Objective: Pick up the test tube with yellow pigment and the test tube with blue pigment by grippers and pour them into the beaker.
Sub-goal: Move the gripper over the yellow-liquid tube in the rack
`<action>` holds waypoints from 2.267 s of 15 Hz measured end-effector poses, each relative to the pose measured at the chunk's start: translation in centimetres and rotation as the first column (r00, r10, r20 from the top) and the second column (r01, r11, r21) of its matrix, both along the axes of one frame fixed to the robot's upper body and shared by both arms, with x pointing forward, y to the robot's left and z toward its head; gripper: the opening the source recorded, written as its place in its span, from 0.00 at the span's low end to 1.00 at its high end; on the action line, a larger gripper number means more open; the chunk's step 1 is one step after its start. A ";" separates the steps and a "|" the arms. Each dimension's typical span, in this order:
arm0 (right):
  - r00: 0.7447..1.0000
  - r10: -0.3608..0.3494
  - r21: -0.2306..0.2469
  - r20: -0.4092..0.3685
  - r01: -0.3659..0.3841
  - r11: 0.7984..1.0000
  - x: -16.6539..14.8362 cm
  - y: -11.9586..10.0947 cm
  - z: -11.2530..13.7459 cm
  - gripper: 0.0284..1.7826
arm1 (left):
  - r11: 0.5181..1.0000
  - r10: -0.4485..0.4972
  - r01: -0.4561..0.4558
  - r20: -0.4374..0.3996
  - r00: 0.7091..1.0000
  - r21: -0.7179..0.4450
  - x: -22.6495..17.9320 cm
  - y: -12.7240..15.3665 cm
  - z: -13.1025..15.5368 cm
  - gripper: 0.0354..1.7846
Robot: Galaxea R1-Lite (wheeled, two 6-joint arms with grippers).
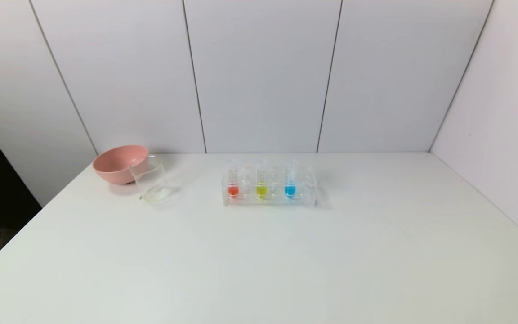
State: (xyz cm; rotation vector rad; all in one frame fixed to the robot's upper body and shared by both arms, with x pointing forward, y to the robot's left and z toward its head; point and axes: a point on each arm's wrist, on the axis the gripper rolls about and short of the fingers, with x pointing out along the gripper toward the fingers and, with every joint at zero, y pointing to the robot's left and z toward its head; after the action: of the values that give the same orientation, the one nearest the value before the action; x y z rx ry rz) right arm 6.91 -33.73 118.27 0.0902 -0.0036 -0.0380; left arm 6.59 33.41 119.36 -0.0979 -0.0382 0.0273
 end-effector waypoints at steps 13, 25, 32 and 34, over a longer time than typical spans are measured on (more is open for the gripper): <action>1.000 0.000 0.000 0.000 0.000 1.000 0.0 0.0 0.0 1.00 | 0.999 -0.048 0.047 -0.034 0.998 -0.005 7.1 -0.1 16.2 1.00; 1.000 0.000 0.000 0.000 0.000 1.000 0.0 0.0 0.0 1.00 | 0.988 -0.157 0.157 -0.073 0.985 0.001 25.4 -10.3 16.2 1.00; 1.000 0.000 0.000 0.000 0.000 1.000 0.0 0.0 0.0 1.00 | 0.961 -0.270 0.259 -0.141 0.953 -0.093 28.0 -18.7 12.8 1.00; 1.000 0.000 0.000 0.000 0.000 1.000 0.0 0.0 0.0 1.00 | 0.964 -0.258 0.243 -0.166 0.952 -0.105 28.8 -20.3 11.6 1.00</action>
State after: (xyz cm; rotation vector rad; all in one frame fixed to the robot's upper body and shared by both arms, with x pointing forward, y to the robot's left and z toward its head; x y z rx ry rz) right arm 6.91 -33.73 118.27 0.0898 -0.0036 -0.0378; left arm 35.36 13.09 130.91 -0.1834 0.1549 -0.2170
